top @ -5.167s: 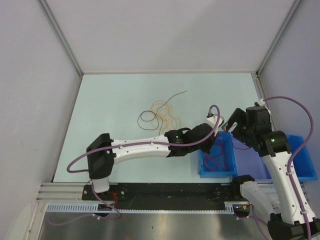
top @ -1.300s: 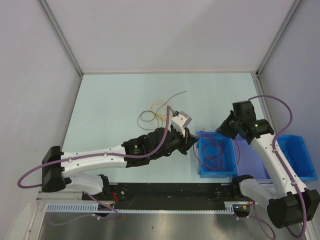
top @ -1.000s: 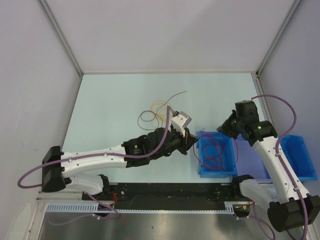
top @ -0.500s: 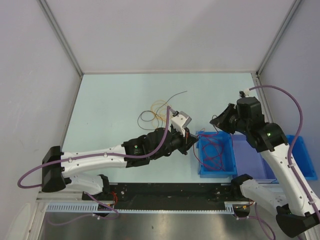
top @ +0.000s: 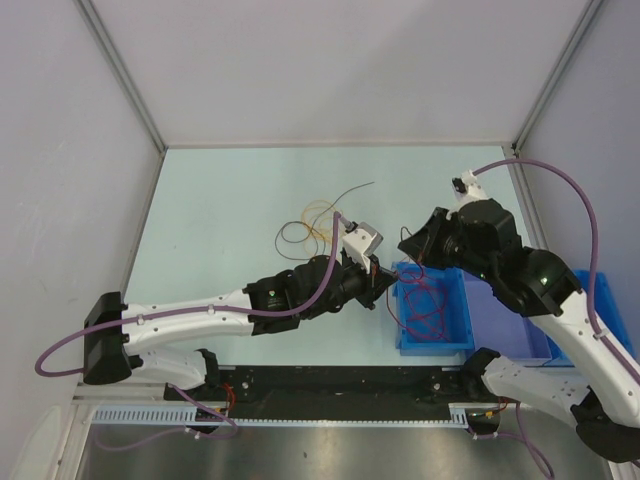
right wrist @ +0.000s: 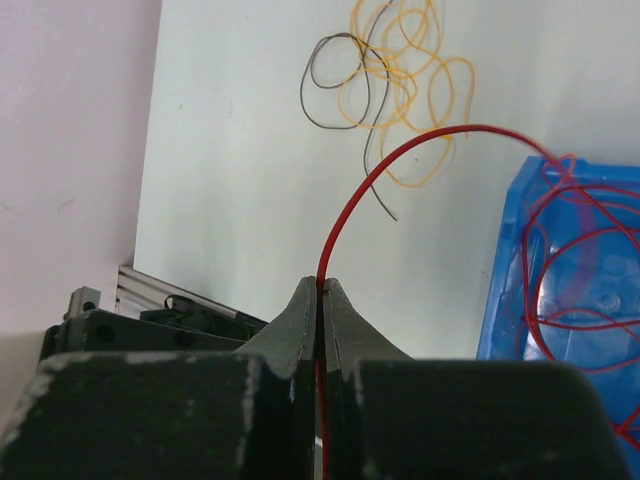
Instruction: Untangle the cables
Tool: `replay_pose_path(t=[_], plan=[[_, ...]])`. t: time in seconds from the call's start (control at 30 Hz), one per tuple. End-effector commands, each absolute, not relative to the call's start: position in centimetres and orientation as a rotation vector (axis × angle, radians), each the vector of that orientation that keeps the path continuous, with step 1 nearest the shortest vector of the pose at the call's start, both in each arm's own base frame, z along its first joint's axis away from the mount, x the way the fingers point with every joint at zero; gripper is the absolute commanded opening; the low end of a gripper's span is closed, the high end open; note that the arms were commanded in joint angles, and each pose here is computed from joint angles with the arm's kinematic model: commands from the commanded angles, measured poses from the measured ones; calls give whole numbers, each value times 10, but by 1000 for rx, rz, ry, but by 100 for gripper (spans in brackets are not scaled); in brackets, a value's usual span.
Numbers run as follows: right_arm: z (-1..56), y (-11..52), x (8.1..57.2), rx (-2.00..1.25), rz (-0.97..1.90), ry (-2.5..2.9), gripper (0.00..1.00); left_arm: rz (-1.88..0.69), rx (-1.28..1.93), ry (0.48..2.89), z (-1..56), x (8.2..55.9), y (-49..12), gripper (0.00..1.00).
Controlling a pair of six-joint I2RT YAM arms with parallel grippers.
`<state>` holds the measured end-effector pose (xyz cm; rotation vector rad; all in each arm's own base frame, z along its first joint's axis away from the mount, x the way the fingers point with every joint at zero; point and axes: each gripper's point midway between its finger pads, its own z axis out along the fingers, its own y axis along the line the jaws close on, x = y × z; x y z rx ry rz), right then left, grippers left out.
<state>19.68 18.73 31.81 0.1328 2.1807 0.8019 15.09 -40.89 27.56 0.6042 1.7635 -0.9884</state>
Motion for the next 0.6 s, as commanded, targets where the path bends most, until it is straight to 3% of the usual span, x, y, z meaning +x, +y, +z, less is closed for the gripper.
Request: replay_pose_path(t=[0.0, 0.17, 0.57], plan=[[361, 193, 199, 73, 855, 2026, 0, -1005, 593, 1722, 287, 151, -410, 0], [362, 184, 204, 118, 795, 2030, 0, -1003, 590, 1724, 286, 151, -409, 0], [265, 132, 189, 371, 431, 2324, 0, -1004, 591, 1724, 288, 151, -408, 0]])
